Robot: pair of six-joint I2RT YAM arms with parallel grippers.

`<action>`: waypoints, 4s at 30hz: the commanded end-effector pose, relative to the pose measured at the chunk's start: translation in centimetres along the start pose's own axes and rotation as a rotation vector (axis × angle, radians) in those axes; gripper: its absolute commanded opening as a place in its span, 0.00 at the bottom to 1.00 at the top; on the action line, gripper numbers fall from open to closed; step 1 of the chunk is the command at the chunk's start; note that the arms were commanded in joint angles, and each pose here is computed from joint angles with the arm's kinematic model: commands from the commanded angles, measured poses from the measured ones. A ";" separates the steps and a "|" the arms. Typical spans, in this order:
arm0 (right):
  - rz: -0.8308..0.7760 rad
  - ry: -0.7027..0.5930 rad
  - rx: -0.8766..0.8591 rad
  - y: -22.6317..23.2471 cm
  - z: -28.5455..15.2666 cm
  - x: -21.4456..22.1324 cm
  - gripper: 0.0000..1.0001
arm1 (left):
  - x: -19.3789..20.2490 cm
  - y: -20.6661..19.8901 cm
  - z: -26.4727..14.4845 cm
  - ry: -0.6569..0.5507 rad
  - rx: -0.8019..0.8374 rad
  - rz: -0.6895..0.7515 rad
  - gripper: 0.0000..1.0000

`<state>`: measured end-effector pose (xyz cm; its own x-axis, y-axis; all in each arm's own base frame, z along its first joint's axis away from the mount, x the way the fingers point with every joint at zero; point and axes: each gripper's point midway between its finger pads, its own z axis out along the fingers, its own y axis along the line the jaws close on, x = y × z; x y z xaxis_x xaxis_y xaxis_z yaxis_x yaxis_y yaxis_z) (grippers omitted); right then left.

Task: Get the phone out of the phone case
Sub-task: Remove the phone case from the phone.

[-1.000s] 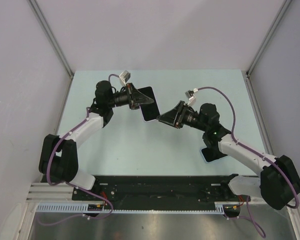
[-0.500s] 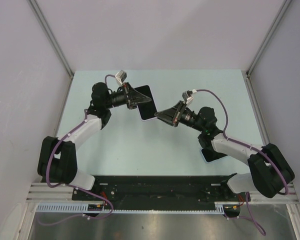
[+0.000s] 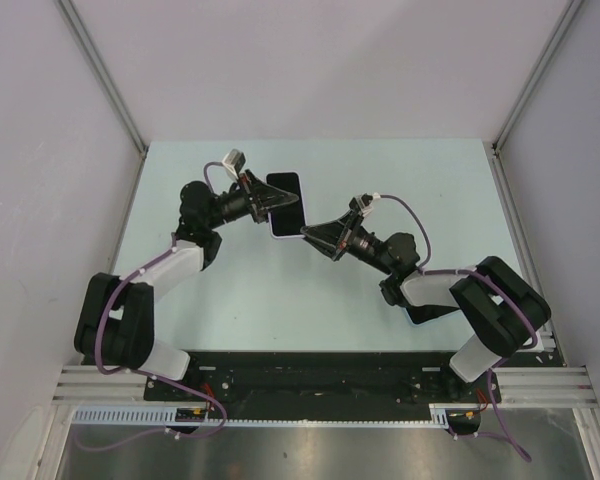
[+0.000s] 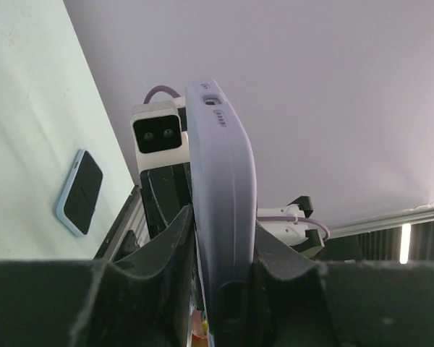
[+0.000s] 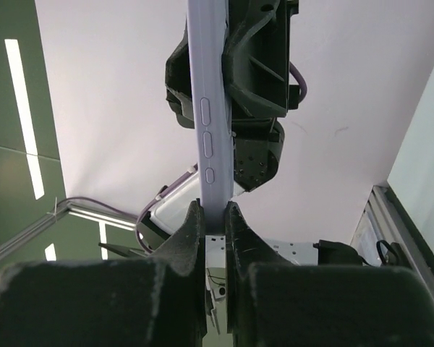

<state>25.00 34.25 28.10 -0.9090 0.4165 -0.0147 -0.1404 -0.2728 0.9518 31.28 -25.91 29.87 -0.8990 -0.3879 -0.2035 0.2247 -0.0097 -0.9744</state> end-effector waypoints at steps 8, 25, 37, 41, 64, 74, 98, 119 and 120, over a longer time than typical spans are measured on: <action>-0.037 0.026 -0.168 3.4 -1.3 1.1 0.00 | 1.0 -5.5 -0.2 0.008 0.236 0.061 0.00; -0.553 0.132 -0.477 14.5 -1.9 4.4 0.00 | 1.7 -13.7 -1.4 -0.004 0.458 0.006 0.00; -0.707 0.212 -0.467 13.1 -2.0 4.7 0.00 | 5.7 -16.3 -1.5 0.102 0.509 -0.048 0.00; -0.754 0.259 -0.453 12.2 -2.4 4.8 0.00 | 6.7 -17.2 -2.1 0.105 0.511 -0.049 0.00; -0.843 0.384 -0.393 8.8 -2.9 4.2 0.00 | 9.7 -19.2 -1.8 0.213 0.569 -0.075 0.00; -0.870 0.443 -0.373 7.9 -3.0 3.6 0.00 | 10.9 -20.2 -2.3 0.258 0.601 -0.056 0.00; -0.854 0.507 -0.285 4.9 -3.2 0.8 0.00 | 12.8 -23.3 -3.8 0.347 0.666 0.030 0.00; -0.747 0.309 -0.084 1.2 -1.3 -4.8 0.00 | 13.5 -24.4 -4.3 0.369 0.709 0.060 0.00; -0.679 0.298 0.012 -0.4 -1.1 -5.1 0.00 | 13.6 -24.4 -4.3 0.370 0.710 0.061 0.00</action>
<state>22.14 29.69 33.62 -0.5902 0.1481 -0.7935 -0.7944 -0.2814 0.5384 26.16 -29.86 38.64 -0.9246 -0.3531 -0.1430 0.2525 -0.2869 -0.9241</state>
